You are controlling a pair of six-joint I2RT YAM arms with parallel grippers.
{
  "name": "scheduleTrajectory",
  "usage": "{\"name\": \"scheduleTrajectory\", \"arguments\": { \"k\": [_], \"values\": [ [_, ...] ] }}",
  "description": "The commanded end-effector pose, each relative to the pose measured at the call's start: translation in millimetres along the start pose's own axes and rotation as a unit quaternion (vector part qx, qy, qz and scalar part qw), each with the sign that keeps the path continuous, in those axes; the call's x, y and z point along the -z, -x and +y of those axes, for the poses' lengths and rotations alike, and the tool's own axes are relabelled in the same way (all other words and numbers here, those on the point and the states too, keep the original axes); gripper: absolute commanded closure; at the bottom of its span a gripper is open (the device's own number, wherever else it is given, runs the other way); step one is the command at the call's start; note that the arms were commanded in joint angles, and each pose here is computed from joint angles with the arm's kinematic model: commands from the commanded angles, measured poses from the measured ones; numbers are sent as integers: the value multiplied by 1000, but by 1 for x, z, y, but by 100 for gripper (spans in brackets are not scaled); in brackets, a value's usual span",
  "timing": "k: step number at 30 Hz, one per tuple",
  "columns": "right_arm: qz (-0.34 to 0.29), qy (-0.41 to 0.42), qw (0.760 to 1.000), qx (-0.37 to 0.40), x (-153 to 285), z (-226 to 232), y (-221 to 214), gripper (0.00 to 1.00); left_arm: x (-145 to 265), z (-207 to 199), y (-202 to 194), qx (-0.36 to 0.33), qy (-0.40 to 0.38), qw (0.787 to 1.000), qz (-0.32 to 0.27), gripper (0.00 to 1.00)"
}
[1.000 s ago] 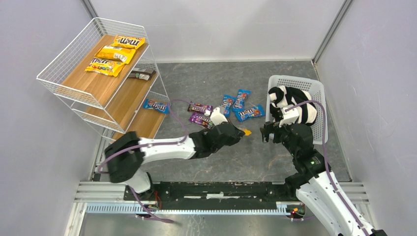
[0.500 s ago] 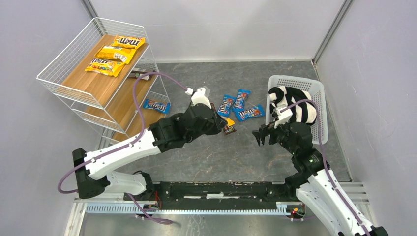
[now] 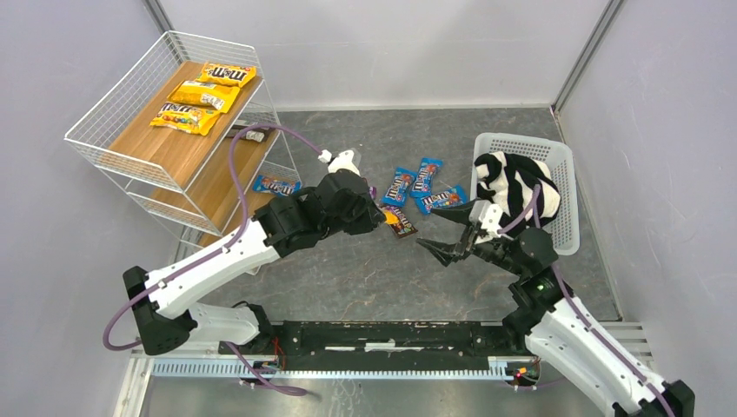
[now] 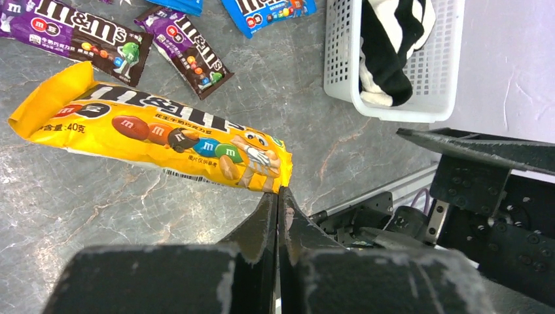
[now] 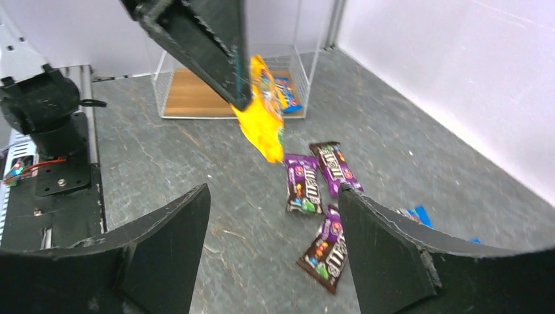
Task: Place and organize the candy bags onto the shelf
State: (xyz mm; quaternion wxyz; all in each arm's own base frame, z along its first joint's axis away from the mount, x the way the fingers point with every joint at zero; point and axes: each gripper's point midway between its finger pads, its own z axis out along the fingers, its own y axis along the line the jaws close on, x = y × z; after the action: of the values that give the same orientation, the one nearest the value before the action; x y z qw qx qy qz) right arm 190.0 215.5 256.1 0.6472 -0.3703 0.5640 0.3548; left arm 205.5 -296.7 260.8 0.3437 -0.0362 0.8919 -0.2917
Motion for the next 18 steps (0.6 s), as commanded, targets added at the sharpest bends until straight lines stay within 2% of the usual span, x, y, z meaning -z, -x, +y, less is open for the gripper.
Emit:
{"name": "scheduleTrajectory", "arguments": {
  "k": [1, 8, 14, 18],
  "values": [
    [-74, 36, 992, 93, -20, 13, 27, 23, 19, -10, 14, -21, -28, 999, -10, 98],
    [-57, 15, 983, 176, -52, 24, 16, 25, 19, -7, 13, -31, -32, 999, -2, 98],
    [-36, 16, 982, 186, -73, 22, 9, 44, 20, -3, 11, -37, -32, 999, 5, 98],
    [-35, 9, 981, 190, -79, 20, 7, 47, 22, -1, 12, -37, -32, 999, 4, 98]
  ]
}}
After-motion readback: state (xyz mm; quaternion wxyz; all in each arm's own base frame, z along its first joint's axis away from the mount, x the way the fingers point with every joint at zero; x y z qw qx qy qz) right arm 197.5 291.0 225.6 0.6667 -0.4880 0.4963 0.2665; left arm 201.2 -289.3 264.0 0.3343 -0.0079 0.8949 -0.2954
